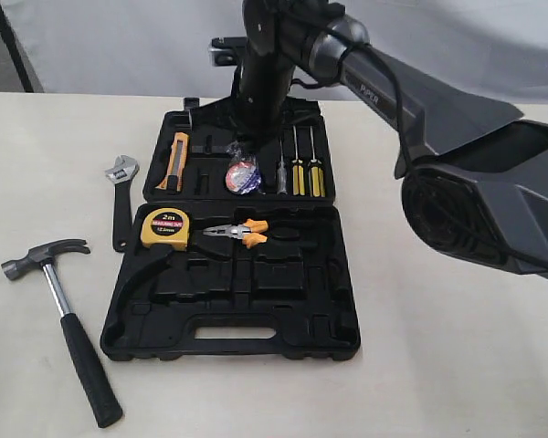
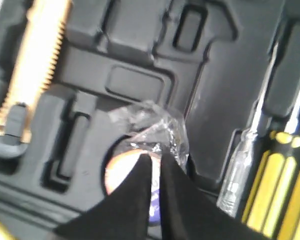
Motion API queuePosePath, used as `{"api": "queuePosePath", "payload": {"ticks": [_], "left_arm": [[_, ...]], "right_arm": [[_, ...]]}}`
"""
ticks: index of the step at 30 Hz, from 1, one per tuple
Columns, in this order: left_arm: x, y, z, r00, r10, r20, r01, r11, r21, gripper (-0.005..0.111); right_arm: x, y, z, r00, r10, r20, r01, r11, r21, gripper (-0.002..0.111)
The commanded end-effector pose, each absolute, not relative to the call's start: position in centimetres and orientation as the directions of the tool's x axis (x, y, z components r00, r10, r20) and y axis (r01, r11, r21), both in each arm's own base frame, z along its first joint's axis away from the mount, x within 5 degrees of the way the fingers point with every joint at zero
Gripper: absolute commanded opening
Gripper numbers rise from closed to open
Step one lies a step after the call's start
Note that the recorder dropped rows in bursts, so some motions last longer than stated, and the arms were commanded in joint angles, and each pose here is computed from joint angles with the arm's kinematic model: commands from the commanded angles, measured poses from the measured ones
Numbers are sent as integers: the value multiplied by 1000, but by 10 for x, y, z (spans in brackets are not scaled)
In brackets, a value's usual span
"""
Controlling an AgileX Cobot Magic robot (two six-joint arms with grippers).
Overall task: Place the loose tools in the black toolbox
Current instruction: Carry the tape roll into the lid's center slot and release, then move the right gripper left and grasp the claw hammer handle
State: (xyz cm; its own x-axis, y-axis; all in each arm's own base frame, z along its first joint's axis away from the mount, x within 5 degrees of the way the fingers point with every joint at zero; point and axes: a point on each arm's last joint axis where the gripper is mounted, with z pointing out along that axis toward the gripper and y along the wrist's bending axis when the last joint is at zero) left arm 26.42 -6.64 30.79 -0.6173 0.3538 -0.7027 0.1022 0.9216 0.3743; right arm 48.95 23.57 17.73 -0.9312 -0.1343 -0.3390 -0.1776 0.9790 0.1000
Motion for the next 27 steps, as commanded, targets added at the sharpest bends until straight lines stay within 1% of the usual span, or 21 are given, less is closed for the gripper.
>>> {"api": "queuePosePath", "payload": {"ticks": [1, 3, 6, 14, 15, 21, 24, 27], "left_arm": [[263, -66, 307, -614, 334, -715, 100, 932, 350, 1], [263, -66, 307, -614, 334, -715, 100, 932, 350, 1], [263, -66, 307, -614, 334, -715, 100, 932, 350, 1], [263, -66, 307, -614, 334, -715, 100, 932, 350, 1], [263, -66, 307, -614, 334, -715, 100, 932, 350, 1], [263, -66, 307, -614, 334, -715, 100, 932, 350, 1], [263, -66, 307, -614, 334, -715, 100, 932, 350, 1], [263, -66, 307, -614, 334, -715, 100, 932, 350, 1]], "right_arm": [[492, 234, 152, -947, -128, -293, -160, 983, 89, 5], [492, 234, 146, -950, -129, -284, -160, 983, 86, 5], [492, 234, 148, -949, -129, -286, -160, 983, 87, 5], [491, 233, 177, -934, -122, -336, -165, 981, 102, 5], [491, 233, 177, -934, -122, -336, -165, 981, 102, 5], [493, 234, 147, -953, -105, -283, -136, 986, 94, 5], [493, 234, 147, -953, -105, -283, -136, 986, 94, 5], [492, 233, 164, -945, -101, -312, -139, 985, 103, 5]]}}
